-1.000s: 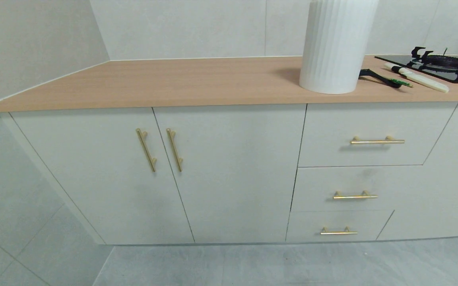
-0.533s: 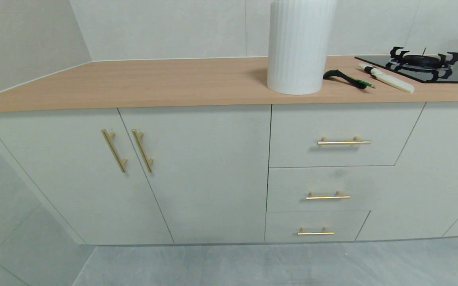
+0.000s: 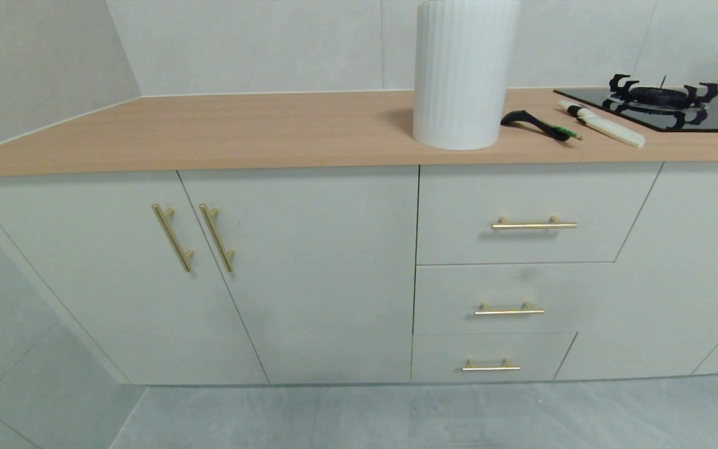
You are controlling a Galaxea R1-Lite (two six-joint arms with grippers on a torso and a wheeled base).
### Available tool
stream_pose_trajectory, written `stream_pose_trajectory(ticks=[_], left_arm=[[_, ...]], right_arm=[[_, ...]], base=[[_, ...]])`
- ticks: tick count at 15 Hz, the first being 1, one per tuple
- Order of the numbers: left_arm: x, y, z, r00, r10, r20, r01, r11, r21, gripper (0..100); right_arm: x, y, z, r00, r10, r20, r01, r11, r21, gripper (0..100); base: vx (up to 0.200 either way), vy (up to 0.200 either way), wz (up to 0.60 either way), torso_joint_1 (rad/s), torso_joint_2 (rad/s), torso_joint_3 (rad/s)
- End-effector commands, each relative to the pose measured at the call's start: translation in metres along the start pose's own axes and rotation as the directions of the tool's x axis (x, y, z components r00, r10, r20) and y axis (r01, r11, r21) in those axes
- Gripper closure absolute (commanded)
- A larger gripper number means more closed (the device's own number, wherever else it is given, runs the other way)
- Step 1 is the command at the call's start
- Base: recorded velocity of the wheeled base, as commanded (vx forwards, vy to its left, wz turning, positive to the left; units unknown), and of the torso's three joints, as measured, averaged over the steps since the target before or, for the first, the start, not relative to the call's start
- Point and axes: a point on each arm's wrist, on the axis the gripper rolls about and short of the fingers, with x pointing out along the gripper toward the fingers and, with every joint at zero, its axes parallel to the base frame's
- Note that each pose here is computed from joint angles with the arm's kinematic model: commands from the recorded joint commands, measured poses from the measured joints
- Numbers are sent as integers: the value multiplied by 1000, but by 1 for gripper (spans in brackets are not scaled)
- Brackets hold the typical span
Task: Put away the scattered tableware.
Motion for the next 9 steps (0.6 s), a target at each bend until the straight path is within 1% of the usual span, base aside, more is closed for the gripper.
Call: stream_pose_trajectory(ticks=[1,9], left_arm=[[0,0,0,1000,0,-1,0,1000,0,0],[0,0,0,1000,0,-1,0,1000,1,0]], right_arm=[[0,0,0,1000,1,-1,-1,1000,-1,0],[0,0,0,1000,1,-1,-1,1000,-2,0]], base=[[0,0,0,0,0,0],[0,0,0,0,0,0]])
